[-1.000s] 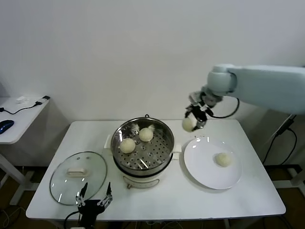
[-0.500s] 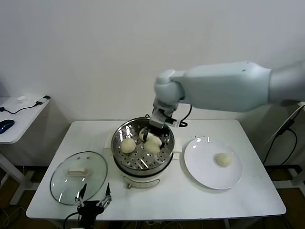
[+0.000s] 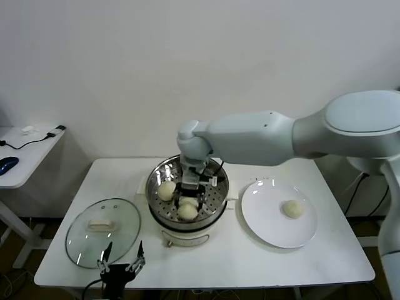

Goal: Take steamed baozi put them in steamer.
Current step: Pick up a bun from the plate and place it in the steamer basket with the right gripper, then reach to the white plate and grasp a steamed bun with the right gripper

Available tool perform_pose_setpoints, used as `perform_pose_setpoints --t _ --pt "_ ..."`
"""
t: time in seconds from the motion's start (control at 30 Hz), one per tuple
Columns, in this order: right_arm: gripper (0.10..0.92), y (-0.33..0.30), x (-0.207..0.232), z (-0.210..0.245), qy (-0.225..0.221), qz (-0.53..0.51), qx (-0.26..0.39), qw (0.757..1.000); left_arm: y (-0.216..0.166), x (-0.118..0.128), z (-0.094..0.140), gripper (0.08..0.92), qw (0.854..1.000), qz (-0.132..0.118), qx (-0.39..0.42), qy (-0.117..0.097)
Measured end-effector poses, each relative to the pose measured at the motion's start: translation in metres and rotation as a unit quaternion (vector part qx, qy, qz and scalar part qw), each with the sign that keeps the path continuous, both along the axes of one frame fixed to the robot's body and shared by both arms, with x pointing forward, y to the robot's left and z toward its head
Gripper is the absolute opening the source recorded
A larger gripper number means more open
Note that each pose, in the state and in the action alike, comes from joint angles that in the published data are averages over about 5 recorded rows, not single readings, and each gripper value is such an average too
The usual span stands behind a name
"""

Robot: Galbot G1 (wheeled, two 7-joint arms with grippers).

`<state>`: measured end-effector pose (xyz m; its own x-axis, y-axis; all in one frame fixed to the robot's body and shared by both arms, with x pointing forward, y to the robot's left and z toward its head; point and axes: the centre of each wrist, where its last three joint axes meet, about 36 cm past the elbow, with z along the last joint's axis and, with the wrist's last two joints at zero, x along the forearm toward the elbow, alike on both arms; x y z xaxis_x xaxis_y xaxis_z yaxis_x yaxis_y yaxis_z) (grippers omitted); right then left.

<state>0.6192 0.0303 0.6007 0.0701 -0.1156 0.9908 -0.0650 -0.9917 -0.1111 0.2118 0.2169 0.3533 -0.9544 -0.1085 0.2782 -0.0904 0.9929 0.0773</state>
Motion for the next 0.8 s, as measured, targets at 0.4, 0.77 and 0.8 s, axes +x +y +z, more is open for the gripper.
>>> perform_pose_setpoints --t 0.4,0.77,0.8 --pt "0.822 -0.002 0.009 0.011 0.004 0.000 0.012 1.000 0.000 0.000 0.004 0.823 1.000 -0.002 0.000 -0.004" --pt "0.823 -0.116 0.052 0.096 -0.013 -0.174 0.027 0.984 -0.003 -0.001 0.010 0.823 1.000 -0.007 -0.002 -0.010" --pt "0.823 -0.135 0.055 0.104 -0.018 -0.203 0.026 0.979 -0.003 -0.001 0.011 0.823 1.000 -0.008 -0.002 -0.011"
